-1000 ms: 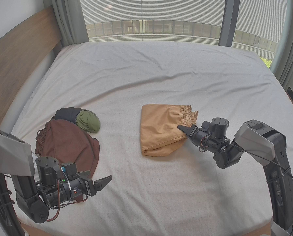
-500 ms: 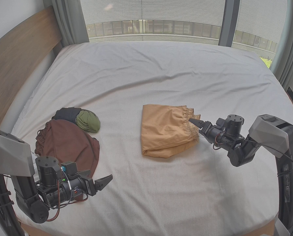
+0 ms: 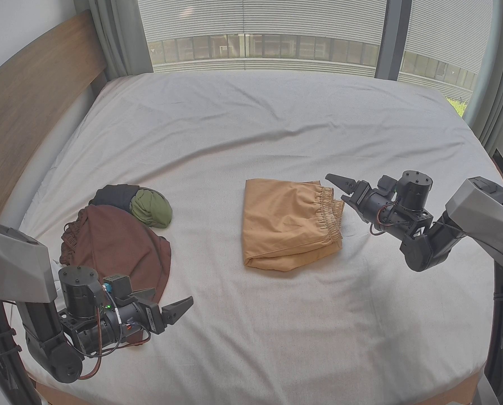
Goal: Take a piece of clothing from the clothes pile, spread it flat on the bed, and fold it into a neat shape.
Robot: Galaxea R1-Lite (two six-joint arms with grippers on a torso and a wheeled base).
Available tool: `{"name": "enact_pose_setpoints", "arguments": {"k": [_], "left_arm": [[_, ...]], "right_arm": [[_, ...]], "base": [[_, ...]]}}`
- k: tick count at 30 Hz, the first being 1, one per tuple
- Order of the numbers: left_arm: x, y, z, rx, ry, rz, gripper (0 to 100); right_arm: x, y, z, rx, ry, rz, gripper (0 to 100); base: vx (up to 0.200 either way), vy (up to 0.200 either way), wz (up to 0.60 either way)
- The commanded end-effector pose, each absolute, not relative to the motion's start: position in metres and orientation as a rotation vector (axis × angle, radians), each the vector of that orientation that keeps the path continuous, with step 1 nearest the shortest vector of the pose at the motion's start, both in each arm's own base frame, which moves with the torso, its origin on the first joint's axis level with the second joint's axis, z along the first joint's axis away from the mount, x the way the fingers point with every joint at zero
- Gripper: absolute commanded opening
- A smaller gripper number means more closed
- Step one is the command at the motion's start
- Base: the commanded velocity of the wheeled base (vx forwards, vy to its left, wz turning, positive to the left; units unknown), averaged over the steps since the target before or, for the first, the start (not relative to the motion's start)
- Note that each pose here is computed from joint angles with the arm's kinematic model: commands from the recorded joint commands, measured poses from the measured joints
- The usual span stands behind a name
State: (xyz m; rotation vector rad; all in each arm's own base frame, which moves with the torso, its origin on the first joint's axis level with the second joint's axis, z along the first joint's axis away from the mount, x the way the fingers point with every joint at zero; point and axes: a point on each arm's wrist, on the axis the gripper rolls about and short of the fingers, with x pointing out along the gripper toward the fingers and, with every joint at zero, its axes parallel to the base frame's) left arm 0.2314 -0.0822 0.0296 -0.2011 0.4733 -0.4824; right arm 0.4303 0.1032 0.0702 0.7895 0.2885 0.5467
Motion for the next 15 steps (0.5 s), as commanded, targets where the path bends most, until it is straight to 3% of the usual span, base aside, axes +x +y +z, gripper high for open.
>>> {"name": "enact_pose_setpoints", "arguments": {"k": [1,8,15], "left_arm": [[0.232,-0.082,0.03,-0.202,0.471,-0.482,100],[0.233,-0.082,0.029,-0.213,0.476,-0.476,100],[0.233,-0.082,0.029,-0.217,0.475,-0.475,100]], "right_arm": [[0.438,0.126,0.052,0.777,0.338,0.577,100],[0.444,0.147,0.016,0.76,0.411,0.589,100],[0.446,0.143,-0.023,0.74,0.474,0.552,100]], "base": [[0.0,0.0,0.0],[0.0,0.0,0.0],[0.0,0.0,0.0]]}}
